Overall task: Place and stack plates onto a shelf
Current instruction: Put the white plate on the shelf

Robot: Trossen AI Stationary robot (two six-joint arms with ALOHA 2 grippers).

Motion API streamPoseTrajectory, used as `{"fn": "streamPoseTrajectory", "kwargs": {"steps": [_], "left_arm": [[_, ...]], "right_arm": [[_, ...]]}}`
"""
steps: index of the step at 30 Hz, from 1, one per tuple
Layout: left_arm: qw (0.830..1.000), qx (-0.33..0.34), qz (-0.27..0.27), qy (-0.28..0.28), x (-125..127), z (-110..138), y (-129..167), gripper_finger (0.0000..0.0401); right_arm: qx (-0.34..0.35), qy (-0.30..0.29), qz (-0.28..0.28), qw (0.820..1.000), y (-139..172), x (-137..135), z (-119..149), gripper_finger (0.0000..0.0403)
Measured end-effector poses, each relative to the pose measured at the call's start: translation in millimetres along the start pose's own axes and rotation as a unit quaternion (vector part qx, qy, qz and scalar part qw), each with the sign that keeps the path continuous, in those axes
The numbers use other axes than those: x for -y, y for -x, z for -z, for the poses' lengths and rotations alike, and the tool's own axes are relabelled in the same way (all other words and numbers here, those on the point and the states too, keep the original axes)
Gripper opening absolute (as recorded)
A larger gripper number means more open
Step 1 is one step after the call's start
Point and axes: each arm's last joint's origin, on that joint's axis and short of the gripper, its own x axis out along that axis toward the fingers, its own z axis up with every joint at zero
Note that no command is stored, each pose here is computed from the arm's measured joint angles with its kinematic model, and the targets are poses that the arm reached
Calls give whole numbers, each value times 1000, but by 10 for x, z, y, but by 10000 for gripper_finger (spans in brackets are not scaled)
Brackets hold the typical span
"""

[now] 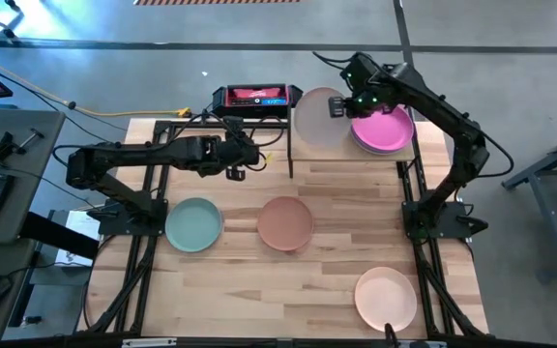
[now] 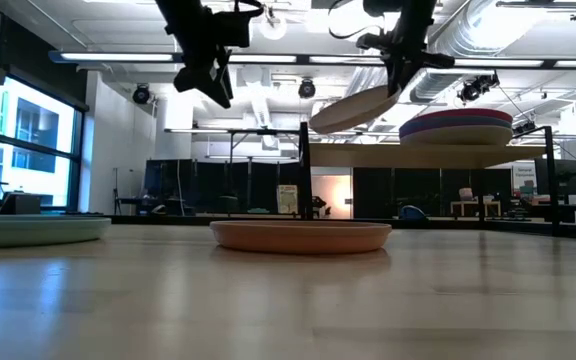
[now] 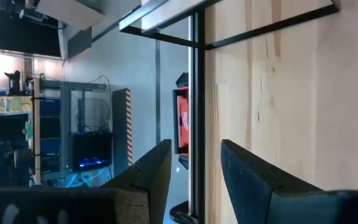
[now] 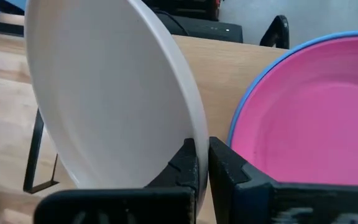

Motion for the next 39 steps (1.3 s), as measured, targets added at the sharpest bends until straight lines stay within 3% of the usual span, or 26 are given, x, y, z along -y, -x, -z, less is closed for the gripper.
{"fn": "streamPoseTrajectory", "kwargs": {"steps": [19, 39], "left_arm": [[1000, -1, 1, -1, 2, 3, 0, 129], [1000, -1, 1, -1, 3, 2, -1, 129]], "right_arm": [[-39, -11, 12, 999, -466, -28, 177, 0], [-16, 7, 36, 999, -485, -18, 166, 0]]}}
